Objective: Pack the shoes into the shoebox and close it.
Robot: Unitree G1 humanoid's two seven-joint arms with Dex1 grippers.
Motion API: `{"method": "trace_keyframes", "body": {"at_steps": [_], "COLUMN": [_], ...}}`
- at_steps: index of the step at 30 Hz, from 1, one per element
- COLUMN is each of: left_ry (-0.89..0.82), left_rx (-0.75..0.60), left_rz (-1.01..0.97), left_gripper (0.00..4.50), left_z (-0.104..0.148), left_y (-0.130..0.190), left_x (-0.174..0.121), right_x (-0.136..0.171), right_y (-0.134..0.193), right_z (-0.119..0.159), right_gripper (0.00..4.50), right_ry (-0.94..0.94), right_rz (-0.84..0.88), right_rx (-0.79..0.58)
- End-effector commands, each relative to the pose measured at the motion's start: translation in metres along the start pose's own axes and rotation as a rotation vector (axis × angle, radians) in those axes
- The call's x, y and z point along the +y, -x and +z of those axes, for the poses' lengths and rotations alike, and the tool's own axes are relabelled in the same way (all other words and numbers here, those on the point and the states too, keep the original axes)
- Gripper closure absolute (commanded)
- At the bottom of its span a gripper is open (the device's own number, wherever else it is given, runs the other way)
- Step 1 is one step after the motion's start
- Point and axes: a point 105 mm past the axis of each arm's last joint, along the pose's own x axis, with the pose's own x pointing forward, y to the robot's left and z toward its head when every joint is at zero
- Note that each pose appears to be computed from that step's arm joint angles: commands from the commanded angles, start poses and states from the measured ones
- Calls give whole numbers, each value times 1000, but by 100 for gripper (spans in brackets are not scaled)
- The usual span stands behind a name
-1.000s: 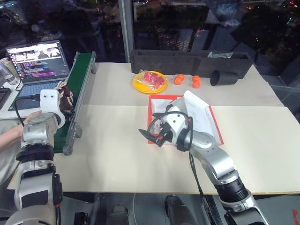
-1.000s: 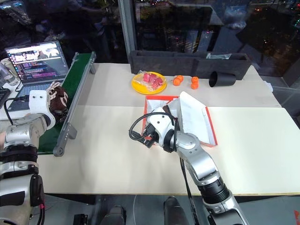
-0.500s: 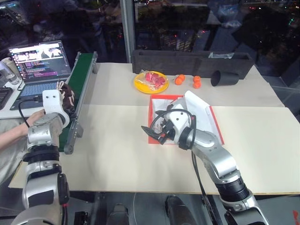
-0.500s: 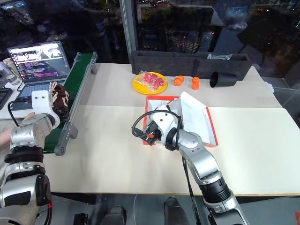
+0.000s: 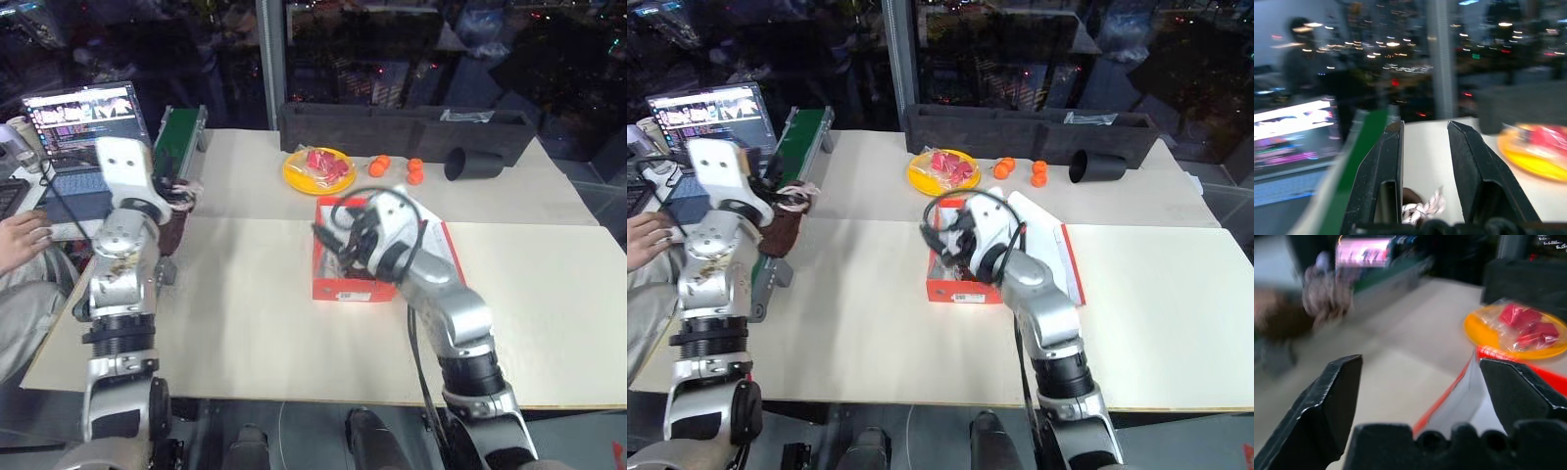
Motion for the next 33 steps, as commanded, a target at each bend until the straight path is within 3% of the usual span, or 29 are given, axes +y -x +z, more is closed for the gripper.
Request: {"method": "trace_keyframes", "body": {"at_steps": [1,5,10,13,16,19,25,30,33], "left_ry": [-18,-83,-141,-82,-103,-124,-296,-302,-222], "left_rx": [-33,88,370,559,604,574,459,555,633], "left_rz": [1,-77,-259,-212,-183,-127,-68,112,157], "left_gripper": [302,302,302,302,302,232,22,10,10], "left_z": [15,-6,-59,-87,-92,-84,-58,-75,-93], "left_y": [1,2,22,41,47,43,34,42,48], "left_x": [6,-1,-29,-29,-29,-25,-21,12,24], "right_x": [-7,-8,-2,-2,-2,-2,-1,0,0], "right_y": [4,6,7,8,10,12,14,13,13], "right_z": [16,8,3,1,-1,-5,-9,-10,-9], "right_gripper": [0,0,0,0,0,0,0,0,0], "right_ry": [-65,-48,-43,-39,-38,-32,-34,-37,-39], "right_rz": [-12,-23,-14,-17,-19,-23,-24,-23,-24], "right_rx": [-45,-13,1,7,14,28,40,42,39]}}
